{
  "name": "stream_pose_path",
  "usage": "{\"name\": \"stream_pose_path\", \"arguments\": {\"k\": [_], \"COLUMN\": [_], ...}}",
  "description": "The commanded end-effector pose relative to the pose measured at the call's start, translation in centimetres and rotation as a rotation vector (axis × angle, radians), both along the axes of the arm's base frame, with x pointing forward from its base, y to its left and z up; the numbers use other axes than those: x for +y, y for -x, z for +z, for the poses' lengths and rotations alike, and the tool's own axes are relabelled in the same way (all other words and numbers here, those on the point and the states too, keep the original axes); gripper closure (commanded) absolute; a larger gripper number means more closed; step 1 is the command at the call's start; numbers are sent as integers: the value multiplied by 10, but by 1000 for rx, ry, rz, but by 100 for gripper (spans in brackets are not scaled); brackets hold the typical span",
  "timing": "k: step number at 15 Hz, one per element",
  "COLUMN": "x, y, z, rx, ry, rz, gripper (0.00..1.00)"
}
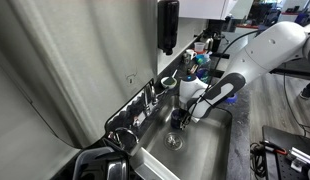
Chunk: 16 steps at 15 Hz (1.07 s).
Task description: Pick up the cup from the sink and put it on the counter
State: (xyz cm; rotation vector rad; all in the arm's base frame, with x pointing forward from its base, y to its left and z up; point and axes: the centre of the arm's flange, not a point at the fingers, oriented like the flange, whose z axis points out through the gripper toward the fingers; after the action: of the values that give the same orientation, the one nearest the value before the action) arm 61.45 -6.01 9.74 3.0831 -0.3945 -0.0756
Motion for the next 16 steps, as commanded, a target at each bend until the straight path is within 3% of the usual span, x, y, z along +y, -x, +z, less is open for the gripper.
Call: {"name": "stream_pose_path", "arguments": {"k": [1, 9, 11, 12, 16], "x": [-8, -9, -9, -9, -10], "y": [-8, -9, -8, -8, 3], "z": [-5, -3, -2, -1, 18], "rx": [-18, -23, -22, -22, -32], "ry": [-12, -10, -11, -10, -6], "rz": [-3, 3, 5, 7, 15], "gripper": [39, 95, 100, 96, 96]}}
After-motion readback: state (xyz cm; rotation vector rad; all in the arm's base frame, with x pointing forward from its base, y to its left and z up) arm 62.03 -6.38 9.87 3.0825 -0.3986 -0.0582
